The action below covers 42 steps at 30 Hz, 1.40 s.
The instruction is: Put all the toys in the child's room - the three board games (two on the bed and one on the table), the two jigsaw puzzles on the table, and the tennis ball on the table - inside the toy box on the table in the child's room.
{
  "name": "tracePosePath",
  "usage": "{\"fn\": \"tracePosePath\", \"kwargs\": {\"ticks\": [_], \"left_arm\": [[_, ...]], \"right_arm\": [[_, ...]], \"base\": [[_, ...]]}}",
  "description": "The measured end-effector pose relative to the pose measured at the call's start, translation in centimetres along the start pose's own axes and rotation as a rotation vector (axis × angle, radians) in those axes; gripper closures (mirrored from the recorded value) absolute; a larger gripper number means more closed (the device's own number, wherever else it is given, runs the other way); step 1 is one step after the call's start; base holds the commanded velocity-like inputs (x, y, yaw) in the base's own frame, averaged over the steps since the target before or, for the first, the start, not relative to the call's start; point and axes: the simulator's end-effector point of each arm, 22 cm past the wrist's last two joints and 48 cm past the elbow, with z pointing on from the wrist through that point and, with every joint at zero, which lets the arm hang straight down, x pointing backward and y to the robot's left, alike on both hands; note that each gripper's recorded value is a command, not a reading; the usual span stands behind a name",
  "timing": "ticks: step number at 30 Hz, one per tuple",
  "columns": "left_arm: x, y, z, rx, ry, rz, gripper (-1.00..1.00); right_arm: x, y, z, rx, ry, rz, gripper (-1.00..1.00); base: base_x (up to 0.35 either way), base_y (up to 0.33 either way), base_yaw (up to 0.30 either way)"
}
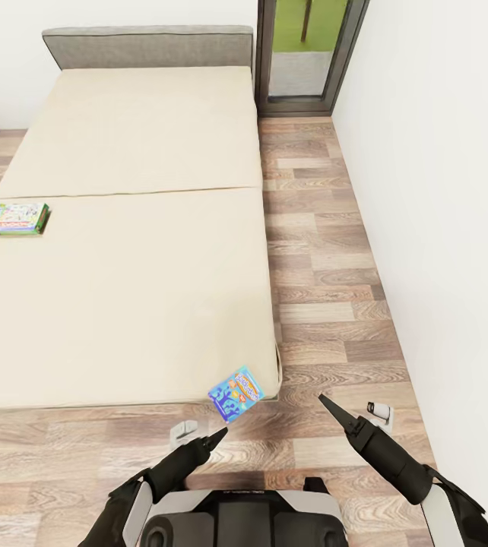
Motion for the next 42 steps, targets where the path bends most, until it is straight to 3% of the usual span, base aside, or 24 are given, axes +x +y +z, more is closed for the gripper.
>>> {"fn": "tracePosePath", "kwargs": {"ticks": [32,42], "left_arm": [[0.06,0.03,0.47,0.012,0.002,0.001,-1.00],[-0.13,-0.04,0.48,0.014,-0.008,0.010,-1.00]], "right_arm": [[0.09,-0.60,0.17,0.003,0.000,0.001,-1.00],[0.13,-0.58,0.19,0.002,0.001,0.001,-1.00]], "base": [[0.001,0.000,0.000],[0.137,-0.034,0.000]]}}
